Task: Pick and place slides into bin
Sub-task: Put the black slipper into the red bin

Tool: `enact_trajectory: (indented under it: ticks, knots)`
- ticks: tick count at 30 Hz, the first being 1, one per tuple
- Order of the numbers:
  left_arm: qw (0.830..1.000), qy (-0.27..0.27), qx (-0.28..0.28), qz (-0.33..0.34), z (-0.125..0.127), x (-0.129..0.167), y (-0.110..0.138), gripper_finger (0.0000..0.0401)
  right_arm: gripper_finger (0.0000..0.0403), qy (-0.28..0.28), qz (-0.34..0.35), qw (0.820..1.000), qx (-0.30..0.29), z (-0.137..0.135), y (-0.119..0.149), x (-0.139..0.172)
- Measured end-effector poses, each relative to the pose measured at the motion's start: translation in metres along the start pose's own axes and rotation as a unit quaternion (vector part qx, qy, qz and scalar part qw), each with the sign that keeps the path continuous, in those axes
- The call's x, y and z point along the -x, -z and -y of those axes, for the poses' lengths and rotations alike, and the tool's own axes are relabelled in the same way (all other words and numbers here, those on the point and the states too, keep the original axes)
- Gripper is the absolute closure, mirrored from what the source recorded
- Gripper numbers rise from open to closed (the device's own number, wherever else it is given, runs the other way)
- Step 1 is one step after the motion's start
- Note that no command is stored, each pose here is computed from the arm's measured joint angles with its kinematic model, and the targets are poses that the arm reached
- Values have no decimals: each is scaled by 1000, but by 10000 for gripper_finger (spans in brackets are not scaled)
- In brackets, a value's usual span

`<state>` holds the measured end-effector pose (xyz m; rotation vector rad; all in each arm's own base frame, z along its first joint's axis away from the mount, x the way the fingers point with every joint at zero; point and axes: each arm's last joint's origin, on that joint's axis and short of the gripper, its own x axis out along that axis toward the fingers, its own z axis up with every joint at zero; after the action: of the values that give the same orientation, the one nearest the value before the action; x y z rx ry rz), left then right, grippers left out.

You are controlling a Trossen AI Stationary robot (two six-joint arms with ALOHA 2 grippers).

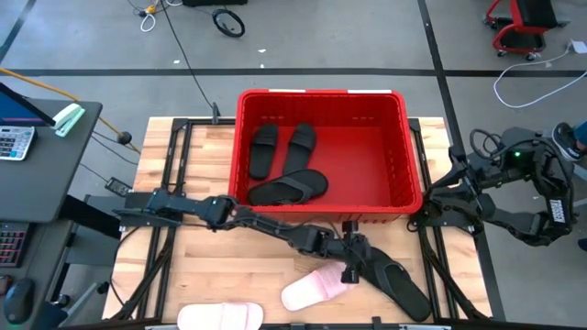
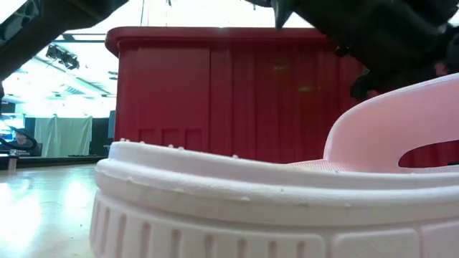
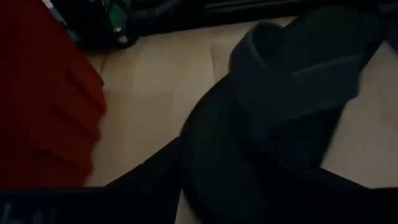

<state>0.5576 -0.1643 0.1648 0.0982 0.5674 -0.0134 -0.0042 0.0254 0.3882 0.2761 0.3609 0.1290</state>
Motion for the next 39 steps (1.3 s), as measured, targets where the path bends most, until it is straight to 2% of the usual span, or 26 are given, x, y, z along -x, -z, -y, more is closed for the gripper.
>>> enact_trajectory:
  ticks: [3, 8, 20, 24, 28, 32, 34, 36, 39]
  knots:
    - [1000, -1, -10, 4, -4, -6, 3, 208, 298, 0, 1, 1000, 2, 0, 0, 0]
    - [1000, 26, -13, -6, -1, -16, 15, 206, 298, 0, 5, 1000, 7, 0, -1, 0]
    - [998, 51, -30, 7, 10, -12, 12, 207, 298, 1, 26, 999, 25, 0, -7, 0]
    - [998, 51, -27, 9, 10, -12, 11, 208, 298, -4, 18, 1000, -12, 3, -9, -4]
    - [998, 49, -26, 8, 9, -12, 12, 207, 298, -77, -6, 994, -71, 6, -15, -12]
    - [999, 29, 14, 36, 6, -10, 4, 208, 303, -141, -36, 978, -148, 11, -22, -21]
    - [998, 19, 26, 60, 5, -6, -7, 206, 305, -168, -47, 971, -166, 13, -25, -25]
    - [995, 12, 29, 99, 3, 3, -22, 204, 306, -187, -48, 968, -158, 15, -32, -28]
    - [990, -5, 33, 136, -3, 21, -45, 202, 306, -192, -8, 978, -75, 18, -54, -31]
